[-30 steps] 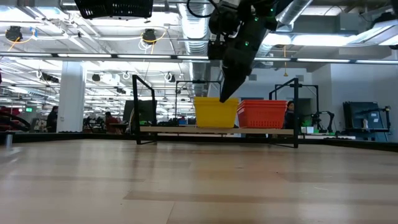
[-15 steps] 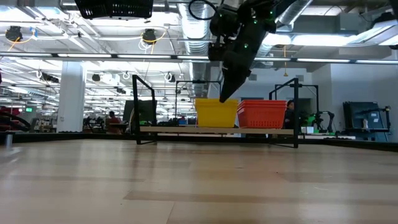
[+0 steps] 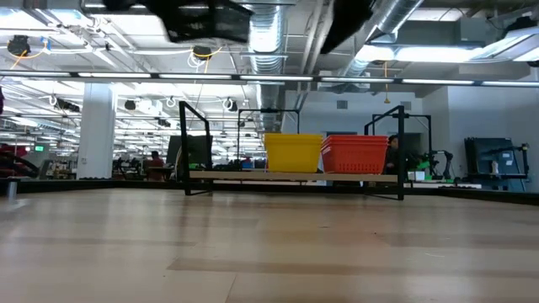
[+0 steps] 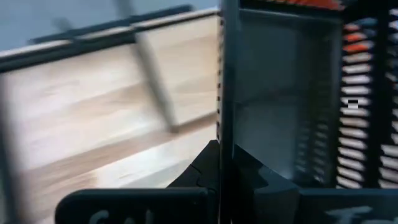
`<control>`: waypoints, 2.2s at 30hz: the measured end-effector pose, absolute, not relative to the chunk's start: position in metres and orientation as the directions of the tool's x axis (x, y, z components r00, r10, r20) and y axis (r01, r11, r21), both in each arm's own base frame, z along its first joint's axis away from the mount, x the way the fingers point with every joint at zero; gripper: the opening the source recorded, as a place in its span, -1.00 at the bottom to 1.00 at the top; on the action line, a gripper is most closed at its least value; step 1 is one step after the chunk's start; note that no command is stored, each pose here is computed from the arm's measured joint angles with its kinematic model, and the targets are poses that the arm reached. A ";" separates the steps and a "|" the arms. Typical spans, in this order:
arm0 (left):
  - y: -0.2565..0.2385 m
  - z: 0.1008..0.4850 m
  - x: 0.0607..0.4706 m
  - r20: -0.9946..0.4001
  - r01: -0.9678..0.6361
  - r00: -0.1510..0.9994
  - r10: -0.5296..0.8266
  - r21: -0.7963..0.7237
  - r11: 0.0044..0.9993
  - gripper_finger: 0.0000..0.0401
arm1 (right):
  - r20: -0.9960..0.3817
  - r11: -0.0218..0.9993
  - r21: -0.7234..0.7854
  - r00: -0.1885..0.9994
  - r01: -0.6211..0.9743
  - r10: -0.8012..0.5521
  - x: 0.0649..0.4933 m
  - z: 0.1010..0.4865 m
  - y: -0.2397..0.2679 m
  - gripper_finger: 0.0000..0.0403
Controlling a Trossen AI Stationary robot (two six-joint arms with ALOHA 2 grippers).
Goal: Stack baskets on shelf by color
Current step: Put the top black bin on the shelf
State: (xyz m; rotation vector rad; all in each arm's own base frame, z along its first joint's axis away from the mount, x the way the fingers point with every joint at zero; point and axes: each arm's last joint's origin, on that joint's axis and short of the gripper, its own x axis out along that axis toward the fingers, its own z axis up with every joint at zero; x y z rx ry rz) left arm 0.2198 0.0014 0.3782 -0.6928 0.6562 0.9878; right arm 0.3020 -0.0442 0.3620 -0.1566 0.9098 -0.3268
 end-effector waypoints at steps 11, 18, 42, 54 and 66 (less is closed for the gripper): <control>0.026 0.338 0.296 -0.810 -0.877 0.439 0.388 -0.294 0.379 -1.00 | -0.536 0.876 -0.307 0.693 0.372 -0.482 0.185 0.440 -0.029 -1.00; 0.027 0.297 0.322 -0.896 -0.932 0.307 0.321 -0.214 0.294 -1.00 | -0.499 0.869 -0.287 0.711 0.403 -0.495 0.137 0.452 -0.023 -1.00; 0.086 0.285 0.317 -0.918 -0.980 0.197 0.346 -0.186 0.064 -1.00 | -0.585 0.732 -0.381 0.466 0.566 -0.664 0.044 0.436 -0.022 -1.00; 0.088 0.286 0.316 -0.892 -0.955 0.177 0.416 -0.258 -0.147 -1.00 | -0.423 0.778 -0.251 0.658 0.576 -0.623 -0.057 0.428 -0.012 -1.00; 0.100 0.283 0.311 -0.902 -0.978 0.126 0.413 -0.183 -0.103 -1.00 | -0.348 0.812 -0.241 0.734 0.532 -0.584 -0.056 0.440 -0.011 -1.00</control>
